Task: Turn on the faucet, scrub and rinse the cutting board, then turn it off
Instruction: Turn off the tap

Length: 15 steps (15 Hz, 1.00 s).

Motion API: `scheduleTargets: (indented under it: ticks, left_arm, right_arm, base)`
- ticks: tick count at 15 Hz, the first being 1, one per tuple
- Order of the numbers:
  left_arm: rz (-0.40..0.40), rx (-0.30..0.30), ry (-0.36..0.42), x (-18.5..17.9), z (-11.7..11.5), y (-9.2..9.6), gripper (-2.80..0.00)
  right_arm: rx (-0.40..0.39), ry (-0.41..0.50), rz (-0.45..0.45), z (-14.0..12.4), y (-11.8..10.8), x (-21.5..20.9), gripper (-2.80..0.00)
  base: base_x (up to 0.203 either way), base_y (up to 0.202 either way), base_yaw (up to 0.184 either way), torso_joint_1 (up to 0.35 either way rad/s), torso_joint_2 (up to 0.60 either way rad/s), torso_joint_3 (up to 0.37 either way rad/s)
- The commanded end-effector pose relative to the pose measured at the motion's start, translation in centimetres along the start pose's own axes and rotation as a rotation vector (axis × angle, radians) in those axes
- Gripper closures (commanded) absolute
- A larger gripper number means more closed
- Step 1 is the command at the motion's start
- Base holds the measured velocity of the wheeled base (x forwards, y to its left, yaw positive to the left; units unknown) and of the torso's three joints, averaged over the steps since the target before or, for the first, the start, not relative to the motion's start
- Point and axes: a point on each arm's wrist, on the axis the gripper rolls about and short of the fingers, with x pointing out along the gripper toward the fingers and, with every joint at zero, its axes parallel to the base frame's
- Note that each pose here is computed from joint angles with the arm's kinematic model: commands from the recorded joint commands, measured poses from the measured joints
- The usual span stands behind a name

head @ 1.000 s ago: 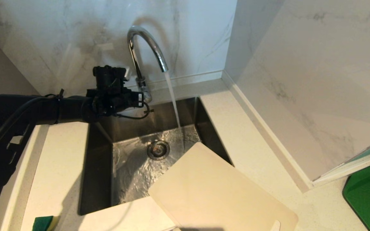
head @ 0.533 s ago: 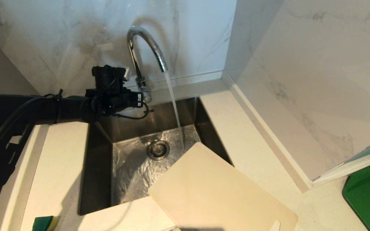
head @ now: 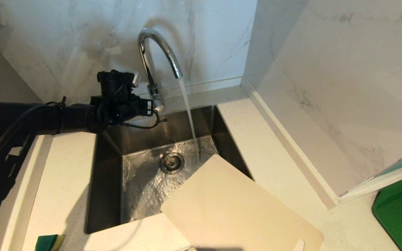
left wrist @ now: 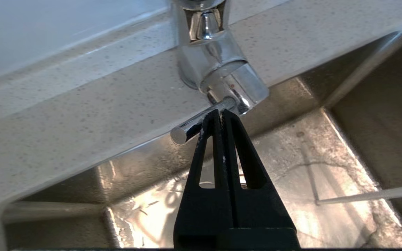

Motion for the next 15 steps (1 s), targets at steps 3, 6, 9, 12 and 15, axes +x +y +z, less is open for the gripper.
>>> scheduleTargets:
  ticks: [3, 6, 9, 12, 15]
  left_arm:
    - [0.01, 0.0, -0.004, 0.0, 0.1, 0.6, 0.0]
    - [0.012, 0.01, -0.004, 0.1, 0.1, 0.9, 0.0]
    - [0.01, 0.012, -0.001, 0.3, 0.0, 1.1, 0.0]
    - [0.02, 0.028, 0.011, 0.7, -0.6, 1.5, 0.0]
    - [0.029, 0.038, 0.001, 1.0, -0.8, 2.0, 0.0]
  right_arm:
    - [0.0, 0.002, -0.001, 0.0, 0.0, 0.0, 0.0]
    - [0.0, 0.002, 0.0, 0.0, 0.0, 0.0, 0.0]
    - [0.0, 0.002, 0.0, 0.0, 0.0, 0.0, 0.0]
    - [0.0, 0.003, 0.0, 0.0, 0.0, 0.0, 0.0]
    - [0.0, 0.003, 0.0, -0.1, 0.0, 0.0, 0.0]
  base:
    - [0.0, 0.0, 0.0, 0.0, 0.0, 0.0]
    - [0.0, 0.0, 0.0, 0.0, 0.0, 0.0]
    - [0.0, 0.0, 0.0, 0.0, 0.0, 0.0]
    - [0.0, 0.0, 0.0, 0.0, 0.0, 0.0]
    - [0.0, 0.0, 0.0, 0.0, 0.0, 0.0]
